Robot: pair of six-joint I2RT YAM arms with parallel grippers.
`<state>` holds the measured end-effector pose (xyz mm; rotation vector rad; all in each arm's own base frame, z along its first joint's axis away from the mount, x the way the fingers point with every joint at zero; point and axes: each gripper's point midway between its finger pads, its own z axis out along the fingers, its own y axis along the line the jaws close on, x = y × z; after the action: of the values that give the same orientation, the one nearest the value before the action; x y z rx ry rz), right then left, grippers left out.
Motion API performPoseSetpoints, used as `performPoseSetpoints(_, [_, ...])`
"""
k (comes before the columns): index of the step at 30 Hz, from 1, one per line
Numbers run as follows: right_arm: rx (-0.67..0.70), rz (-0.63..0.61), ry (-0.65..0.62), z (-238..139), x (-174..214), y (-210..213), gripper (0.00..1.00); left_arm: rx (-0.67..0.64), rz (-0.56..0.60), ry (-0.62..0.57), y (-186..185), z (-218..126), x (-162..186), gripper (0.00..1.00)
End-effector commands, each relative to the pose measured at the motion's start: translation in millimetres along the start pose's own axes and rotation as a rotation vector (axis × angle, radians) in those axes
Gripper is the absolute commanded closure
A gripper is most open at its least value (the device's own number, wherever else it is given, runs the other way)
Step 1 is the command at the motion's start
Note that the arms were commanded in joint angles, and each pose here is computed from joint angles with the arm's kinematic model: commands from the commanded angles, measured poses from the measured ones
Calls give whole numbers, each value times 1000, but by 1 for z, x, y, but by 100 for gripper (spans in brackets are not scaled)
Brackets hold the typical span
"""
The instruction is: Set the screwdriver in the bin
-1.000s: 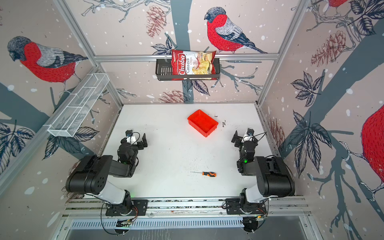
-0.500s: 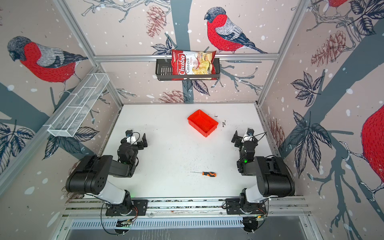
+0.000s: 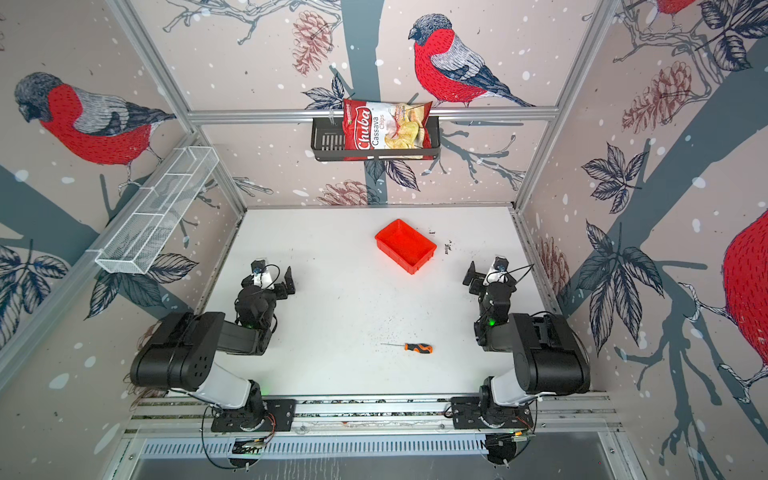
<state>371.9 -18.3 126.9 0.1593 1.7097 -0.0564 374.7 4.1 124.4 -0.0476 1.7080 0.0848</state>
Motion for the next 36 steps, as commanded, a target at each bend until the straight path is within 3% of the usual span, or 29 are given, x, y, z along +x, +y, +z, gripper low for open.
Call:
performPoseSetpoints(1, [-9, -3, -8, -2, -7, 2, 0, 7, 51, -50, -8, -3, -22, 2])
performPoseSetpoints(7, [-44, -4, 12, -6, -21, 9, 0, 55, 125, -77, -34, -14, -51, 2])
performPoseSetpoints(12, [-91, -66, 4, -20, -41, 25, 0, 196, 124, -88, -62, -25, -74, 2])
performPoseSetpoints(18, [-165, -43, 8, -36, -60, 49, 0, 324, 143, -56, -94, -38, -93, 2])
performPoseSetpoints(27, [-365, -5, 85, -64, -66, 88, 0, 564, 260, 42, -138, -67, -96, 2])
performPoseSetpoints(30, [-500, -23, 76, -78, -63, 108, 0, 603, 268, 49, -141, -75, -97, 2])
performPoseSetpoints(36, [-727, -228, 137, -109, -50, 153, 0, 723, 303, 17, -154, -97, -95, 2])
